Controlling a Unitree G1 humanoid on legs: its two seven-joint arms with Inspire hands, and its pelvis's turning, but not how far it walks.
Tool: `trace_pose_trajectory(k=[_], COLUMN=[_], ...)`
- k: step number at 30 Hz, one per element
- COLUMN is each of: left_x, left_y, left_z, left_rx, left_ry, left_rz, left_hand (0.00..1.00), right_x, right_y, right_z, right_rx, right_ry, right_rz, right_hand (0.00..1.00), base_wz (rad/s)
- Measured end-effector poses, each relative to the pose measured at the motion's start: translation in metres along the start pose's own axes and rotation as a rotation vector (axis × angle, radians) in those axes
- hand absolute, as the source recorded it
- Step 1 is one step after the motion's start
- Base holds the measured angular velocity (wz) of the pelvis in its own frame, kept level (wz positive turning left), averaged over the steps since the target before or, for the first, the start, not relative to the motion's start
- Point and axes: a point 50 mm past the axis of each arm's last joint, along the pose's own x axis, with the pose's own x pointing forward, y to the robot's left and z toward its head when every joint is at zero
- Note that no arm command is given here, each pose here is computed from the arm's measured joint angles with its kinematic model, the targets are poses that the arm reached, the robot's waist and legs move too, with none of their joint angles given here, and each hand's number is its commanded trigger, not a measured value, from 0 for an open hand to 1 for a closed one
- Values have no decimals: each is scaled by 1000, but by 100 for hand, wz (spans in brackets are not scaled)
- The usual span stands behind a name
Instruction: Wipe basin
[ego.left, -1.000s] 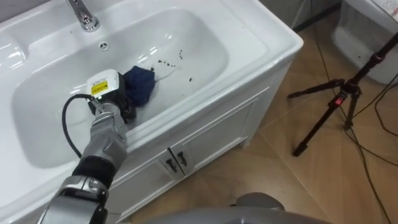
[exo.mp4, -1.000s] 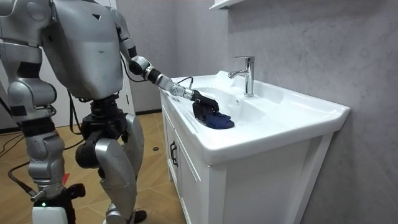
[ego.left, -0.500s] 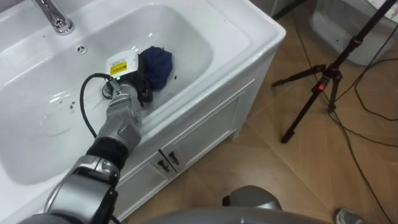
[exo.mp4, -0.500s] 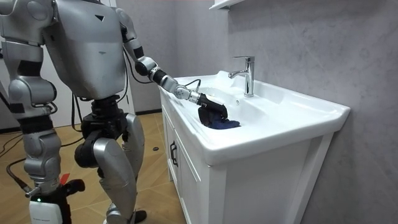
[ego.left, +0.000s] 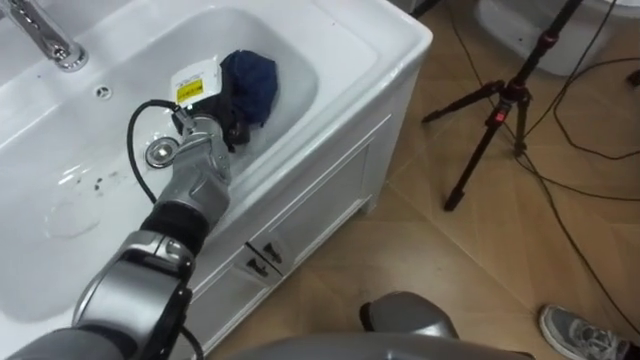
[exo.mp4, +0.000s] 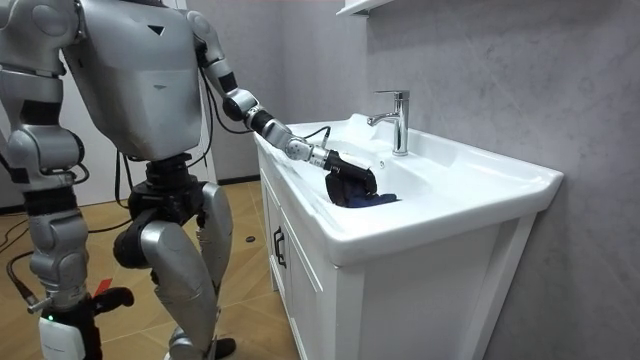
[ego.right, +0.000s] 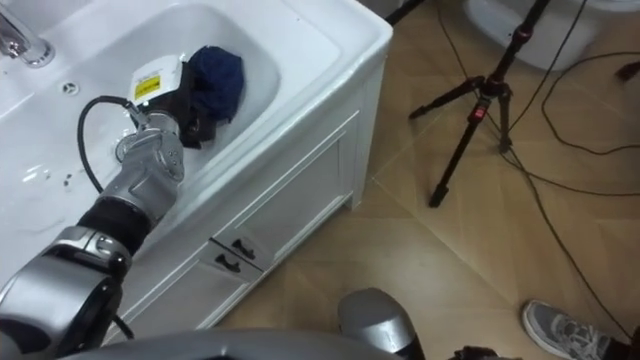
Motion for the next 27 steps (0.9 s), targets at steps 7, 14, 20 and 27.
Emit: trace_pose_trajectory(k=[7, 14, 20, 27], left_x=[9, 18, 20, 10], left_y=[21, 27, 26, 10], left_z=[-9, -23, -45, -85], left_rx=[20, 68, 111, 59], left_ry=[15, 70, 122, 258], left_rz=[61, 48, 29, -45], left_hand=[100, 100, 100, 100], right_x=[-1, 0, -1, -1], right_y=[-14, -12, -12, -14], right_z=[-7, -26, -26, -33], right_rx=[-16, -9, -20, -4], right_ry=[15, 51, 46, 49], right_rz=[-30, -28, -40, -53], right_hand=[0, 0, 0, 0], base_wz=[-14, -15, -19, -13])
